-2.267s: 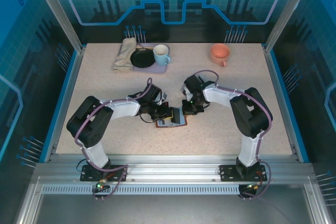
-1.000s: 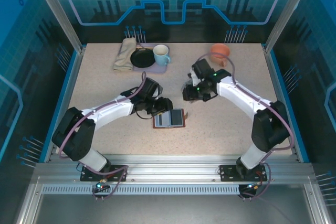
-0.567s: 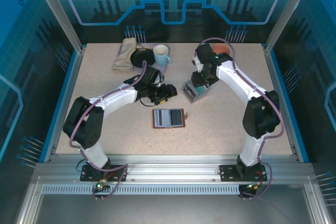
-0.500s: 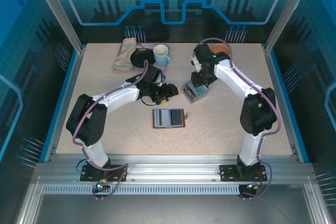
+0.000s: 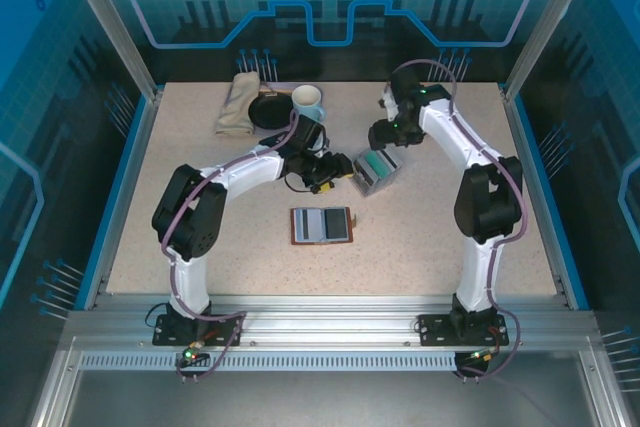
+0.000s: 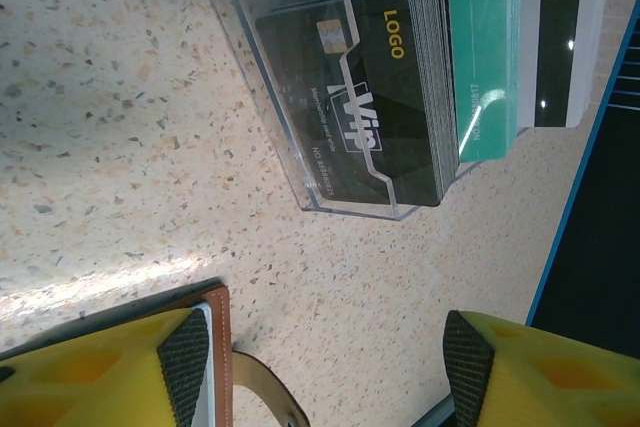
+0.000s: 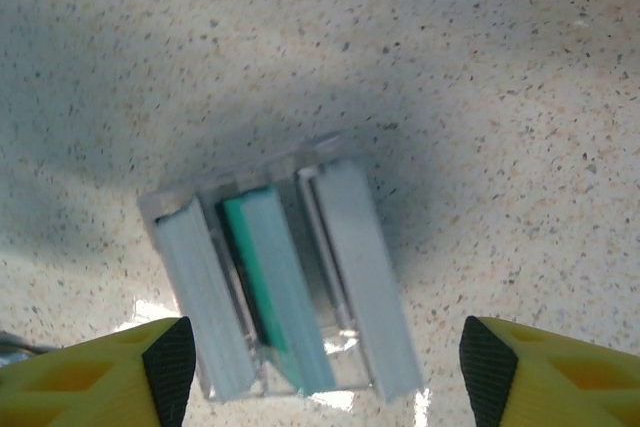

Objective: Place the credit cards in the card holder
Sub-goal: Rotate the storage box at the center of the table.

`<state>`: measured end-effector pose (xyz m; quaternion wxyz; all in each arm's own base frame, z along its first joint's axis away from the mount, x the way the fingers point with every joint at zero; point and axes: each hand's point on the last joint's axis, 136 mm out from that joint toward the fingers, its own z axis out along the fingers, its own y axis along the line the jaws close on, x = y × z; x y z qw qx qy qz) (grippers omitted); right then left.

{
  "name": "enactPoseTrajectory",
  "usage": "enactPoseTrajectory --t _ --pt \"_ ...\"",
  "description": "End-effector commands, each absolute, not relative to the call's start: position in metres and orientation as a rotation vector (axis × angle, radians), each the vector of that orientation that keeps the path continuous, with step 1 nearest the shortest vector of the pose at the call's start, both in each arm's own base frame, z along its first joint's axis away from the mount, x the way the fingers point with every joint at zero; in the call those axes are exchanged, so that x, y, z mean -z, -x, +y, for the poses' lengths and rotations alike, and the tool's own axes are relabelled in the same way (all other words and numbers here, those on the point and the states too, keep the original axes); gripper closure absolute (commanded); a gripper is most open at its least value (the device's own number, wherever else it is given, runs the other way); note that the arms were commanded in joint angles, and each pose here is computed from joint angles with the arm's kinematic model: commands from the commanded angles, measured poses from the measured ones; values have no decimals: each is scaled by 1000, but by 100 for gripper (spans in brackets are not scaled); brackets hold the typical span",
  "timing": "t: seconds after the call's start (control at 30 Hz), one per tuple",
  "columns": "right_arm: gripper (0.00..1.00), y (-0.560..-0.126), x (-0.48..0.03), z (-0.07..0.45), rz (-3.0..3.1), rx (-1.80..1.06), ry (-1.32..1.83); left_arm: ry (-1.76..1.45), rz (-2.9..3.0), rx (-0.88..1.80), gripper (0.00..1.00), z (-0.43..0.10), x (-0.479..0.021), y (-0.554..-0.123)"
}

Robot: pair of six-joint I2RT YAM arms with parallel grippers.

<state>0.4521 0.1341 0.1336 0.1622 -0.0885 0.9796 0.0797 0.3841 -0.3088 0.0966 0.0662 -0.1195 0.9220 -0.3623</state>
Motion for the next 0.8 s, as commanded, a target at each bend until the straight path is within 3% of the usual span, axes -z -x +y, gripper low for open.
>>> enactPoseTrajectory --t 0.0,0.33,0.57,0.77 --pt "25 -456 -113 145 2857 -477 186 357 2796 1135 33 -317 -101 -385" --pt "25 -449 -83 164 2926 -698 171 366 2806 1120 32 -314 -97 -383" --pt "27 -422 -92 184 2900 -875 188 395 2797 1110 32 -307 -95 -387" --pt "27 -401 -96 190 2905 -845 216 427 2799 1072 33 -299 -89 -392"
